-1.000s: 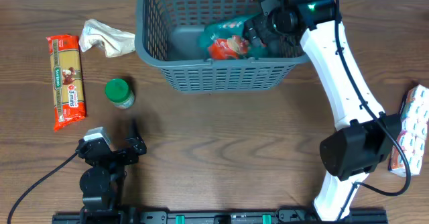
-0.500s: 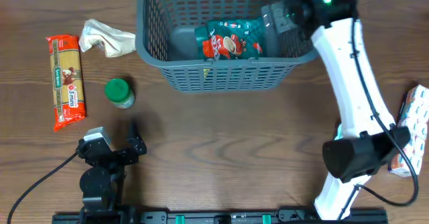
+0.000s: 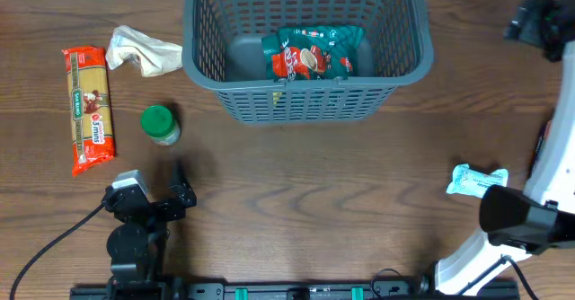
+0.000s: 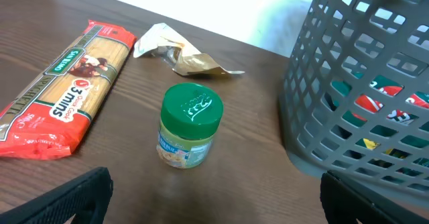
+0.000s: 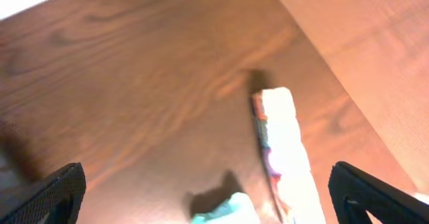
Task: Pack container
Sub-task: 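Move the right gripper to the white wrapped pack at right edge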
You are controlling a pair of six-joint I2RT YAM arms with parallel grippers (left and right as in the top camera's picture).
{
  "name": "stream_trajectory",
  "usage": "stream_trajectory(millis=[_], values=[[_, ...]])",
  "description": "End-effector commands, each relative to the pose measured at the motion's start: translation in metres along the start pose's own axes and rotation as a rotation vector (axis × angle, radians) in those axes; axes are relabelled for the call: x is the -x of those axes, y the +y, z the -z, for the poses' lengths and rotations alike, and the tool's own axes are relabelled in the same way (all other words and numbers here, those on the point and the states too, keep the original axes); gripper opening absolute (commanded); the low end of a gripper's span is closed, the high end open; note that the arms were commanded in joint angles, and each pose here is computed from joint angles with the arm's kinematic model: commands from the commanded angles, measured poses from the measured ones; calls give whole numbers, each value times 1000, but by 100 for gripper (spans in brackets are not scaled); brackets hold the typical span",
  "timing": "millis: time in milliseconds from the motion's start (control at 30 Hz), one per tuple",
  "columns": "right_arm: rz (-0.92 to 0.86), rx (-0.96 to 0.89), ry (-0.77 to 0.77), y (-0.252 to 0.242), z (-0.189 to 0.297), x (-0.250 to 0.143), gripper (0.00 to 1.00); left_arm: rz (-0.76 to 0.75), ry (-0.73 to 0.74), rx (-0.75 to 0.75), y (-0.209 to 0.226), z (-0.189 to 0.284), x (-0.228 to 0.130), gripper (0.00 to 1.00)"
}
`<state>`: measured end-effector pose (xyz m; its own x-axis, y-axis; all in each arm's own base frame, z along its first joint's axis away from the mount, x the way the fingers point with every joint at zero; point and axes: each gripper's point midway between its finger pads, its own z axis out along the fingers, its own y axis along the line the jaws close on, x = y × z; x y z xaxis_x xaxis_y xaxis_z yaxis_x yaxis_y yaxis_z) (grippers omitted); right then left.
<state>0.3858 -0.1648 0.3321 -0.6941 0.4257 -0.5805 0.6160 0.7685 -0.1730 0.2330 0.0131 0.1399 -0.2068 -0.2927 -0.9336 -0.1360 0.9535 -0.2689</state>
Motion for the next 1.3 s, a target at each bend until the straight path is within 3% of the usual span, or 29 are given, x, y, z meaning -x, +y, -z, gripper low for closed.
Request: stream_trajectory(millis=[0, 267, 667, 833, 967, 1267], values=[[-95, -56, 28, -34, -8, -2, 99, -17, 21, 19, 6, -3, -10, 99], [-131, -147, 192, -89, -49, -33, 99, -17, 21, 19, 6, -3, -10, 99], [-99, -136, 500, -104, -161, -140, 99, -17, 21, 19, 6, -3, -10, 99], [-56, -10, 532, -79, -202, -179, 99, -17, 21, 19, 6, -3, -10, 99], [-49, -15, 545, -74, -224, -210, 99, -17, 21, 19, 6, -3, -10, 99], [-48, -103, 555, -86, -228, -223, 99, -17, 21, 19, 6, -3, -10, 99]])
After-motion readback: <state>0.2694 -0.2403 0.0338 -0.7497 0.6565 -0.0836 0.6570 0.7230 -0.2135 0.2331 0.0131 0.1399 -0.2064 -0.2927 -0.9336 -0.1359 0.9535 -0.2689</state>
